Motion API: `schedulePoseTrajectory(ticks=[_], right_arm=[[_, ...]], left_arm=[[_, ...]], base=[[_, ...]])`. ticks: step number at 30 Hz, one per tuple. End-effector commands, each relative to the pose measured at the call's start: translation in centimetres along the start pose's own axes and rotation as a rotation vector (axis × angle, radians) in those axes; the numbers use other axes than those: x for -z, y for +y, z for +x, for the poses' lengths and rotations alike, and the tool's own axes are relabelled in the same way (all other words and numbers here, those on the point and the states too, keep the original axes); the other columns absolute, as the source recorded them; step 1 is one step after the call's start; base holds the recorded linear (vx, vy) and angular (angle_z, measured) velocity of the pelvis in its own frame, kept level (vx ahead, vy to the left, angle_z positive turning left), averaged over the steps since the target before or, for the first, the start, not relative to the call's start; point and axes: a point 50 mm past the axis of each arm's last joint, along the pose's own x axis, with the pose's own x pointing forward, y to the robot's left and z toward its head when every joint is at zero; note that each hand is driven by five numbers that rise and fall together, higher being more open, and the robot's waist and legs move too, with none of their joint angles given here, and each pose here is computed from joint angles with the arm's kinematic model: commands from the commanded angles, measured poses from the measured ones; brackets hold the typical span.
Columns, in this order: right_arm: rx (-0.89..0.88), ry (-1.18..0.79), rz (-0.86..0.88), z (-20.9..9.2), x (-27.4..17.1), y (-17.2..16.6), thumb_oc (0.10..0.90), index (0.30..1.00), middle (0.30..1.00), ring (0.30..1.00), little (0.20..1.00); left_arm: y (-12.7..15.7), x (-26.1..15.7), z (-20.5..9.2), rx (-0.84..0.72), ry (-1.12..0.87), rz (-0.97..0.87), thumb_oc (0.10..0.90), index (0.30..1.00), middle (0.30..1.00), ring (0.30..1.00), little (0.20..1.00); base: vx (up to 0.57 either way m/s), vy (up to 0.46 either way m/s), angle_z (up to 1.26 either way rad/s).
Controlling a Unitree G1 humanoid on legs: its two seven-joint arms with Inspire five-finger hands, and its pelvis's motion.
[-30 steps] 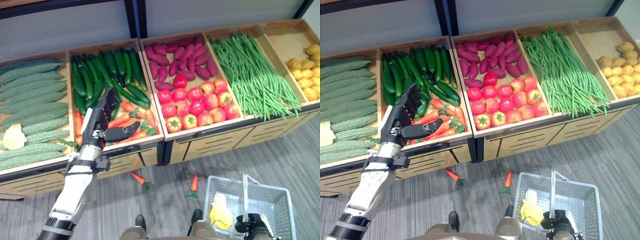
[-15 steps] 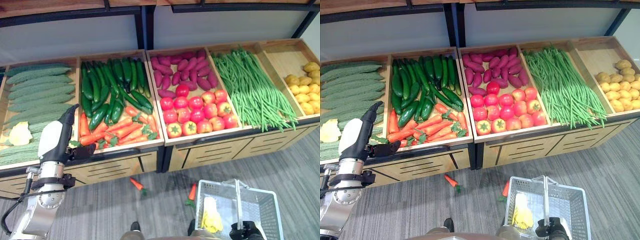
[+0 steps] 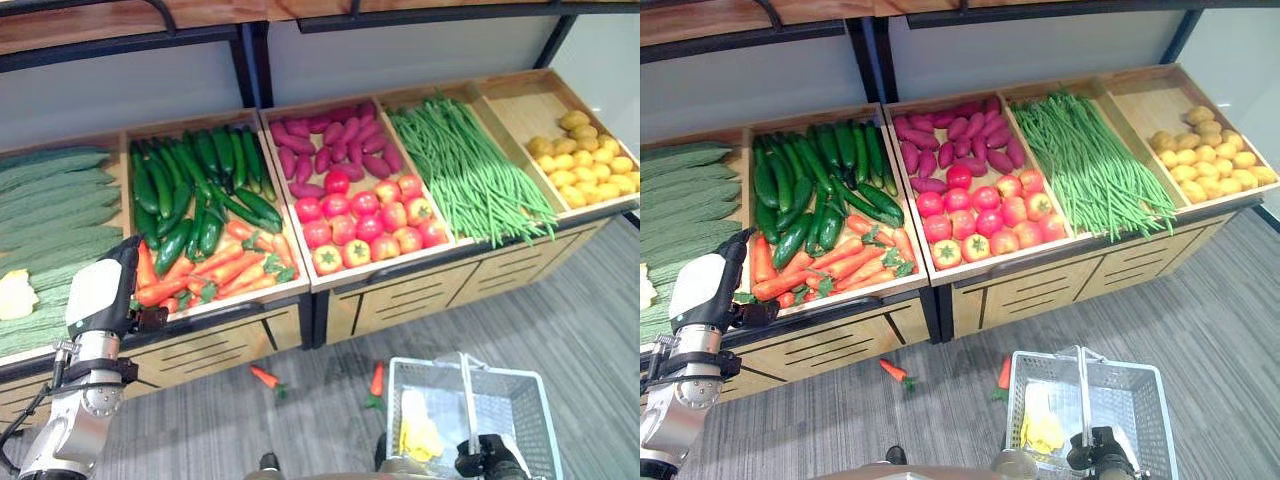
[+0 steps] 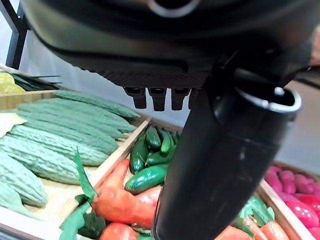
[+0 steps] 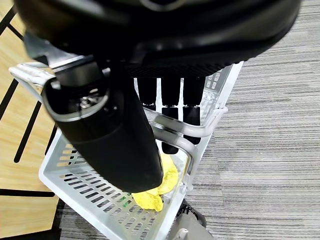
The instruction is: Get the vegetables into the basket
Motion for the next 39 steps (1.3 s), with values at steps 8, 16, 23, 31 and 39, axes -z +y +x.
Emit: schedulePoseTrajectory(ticks=[8,16,23,31,39], right_arm=[[0.057,-0.029,-0.132,0.4,-0.3,-2.1,0.4,0.3,0.3,0.3,0.3],[0.07,-0.056,-0.13,0.6,-1.4,-2.2,0.4,0.3,0.3,0.3,0.3],[0.079,-0.087,-0.126,0.7,-2.3,-2.3,0.4,0.3,0.3,0.3,0.3],[0.089,-0.122,-0.122,0.8,-3.3,-2.3,0.4,0.3,0.3,0.3,0.3],[0.095,-0.135,-0.119,0.9,-3.8,-2.5,0.4,0.3,0.3,0.3,0.3]], left_arm=[[7.3,-4.4,5.5,-0.391,-0.183,0.039,0.9,1.0,1.0,1.0,1.0],[6.7,-5.0,6.3,-0.371,-0.186,0.046,0.9,1.0,1.0,1.0,1.0],[6.8,-5.3,6.9,-0.37,-0.19,0.075,0.9,1.0,1.0,1.0,1.0],[6.5,-5.5,7.6,-0.354,-0.196,0.133,0.9,1.0,1.0,1.0,1.0],[5.2,-5.2,7.9,-0.232,-0.196,0.188,0.9,1.0,1.0,1.0,1.0]], base=[[0.0,0.014,-0.1],[0.0,0.007,-0.07],[0.01,0.0,-0.05],[0.0,0.001,-0.04],[0.01,0.004,-0.08]])
